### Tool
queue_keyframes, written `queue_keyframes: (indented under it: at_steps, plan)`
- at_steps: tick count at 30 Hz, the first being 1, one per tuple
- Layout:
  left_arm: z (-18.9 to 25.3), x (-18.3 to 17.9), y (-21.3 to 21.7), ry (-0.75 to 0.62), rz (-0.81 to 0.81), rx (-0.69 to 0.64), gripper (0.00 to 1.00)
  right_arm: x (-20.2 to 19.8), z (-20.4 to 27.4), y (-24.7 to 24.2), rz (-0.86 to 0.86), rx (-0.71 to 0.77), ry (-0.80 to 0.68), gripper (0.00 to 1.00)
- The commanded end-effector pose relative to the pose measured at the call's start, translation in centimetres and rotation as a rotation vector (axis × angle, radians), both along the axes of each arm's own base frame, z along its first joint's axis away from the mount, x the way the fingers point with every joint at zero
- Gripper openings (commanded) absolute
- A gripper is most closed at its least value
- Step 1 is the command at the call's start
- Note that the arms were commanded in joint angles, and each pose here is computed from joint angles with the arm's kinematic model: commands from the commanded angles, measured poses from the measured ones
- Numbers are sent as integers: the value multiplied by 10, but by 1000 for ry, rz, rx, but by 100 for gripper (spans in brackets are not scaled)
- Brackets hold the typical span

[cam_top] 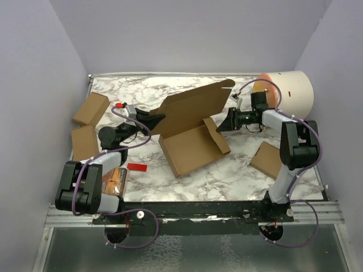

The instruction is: Fold the paper box

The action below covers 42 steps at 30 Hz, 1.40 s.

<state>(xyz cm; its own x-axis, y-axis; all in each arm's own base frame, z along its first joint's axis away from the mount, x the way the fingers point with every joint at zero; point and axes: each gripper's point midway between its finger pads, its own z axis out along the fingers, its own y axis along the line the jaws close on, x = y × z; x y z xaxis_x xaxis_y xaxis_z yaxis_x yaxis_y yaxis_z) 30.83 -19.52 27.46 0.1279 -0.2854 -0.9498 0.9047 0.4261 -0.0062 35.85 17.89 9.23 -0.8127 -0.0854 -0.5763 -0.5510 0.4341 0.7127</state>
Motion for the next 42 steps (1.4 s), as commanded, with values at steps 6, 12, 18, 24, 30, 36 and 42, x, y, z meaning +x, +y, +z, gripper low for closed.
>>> queue_keyframes:
  at_steps: [6,12,18,24,30,36,42]
  plan:
    - [14,-10,-1,-70,-16,-13,0,-4,-9,2,-3,-77,-101,43]
    - [15,-11,-1,-71,-19,-21,0,-1,-14,-1,-39,-125,-157,40]
    - [17,-12,-1,-65,-21,-33,0,5,-17,-2,-53,-193,-206,37]
    - [21,-12,-1,-42,-14,-62,0,10,-13,-3,-70,-268,-280,33]
    - [19,-14,-7,-14,-14,-76,0,10,-12,2,-56,-308,-324,25]
    - [14,-13,-6,33,28,-76,0,10,-17,0,-68,-330,-328,15]
    - [7,-13,-3,107,51,-105,11,7,-17,0,-71,-323,-336,5]
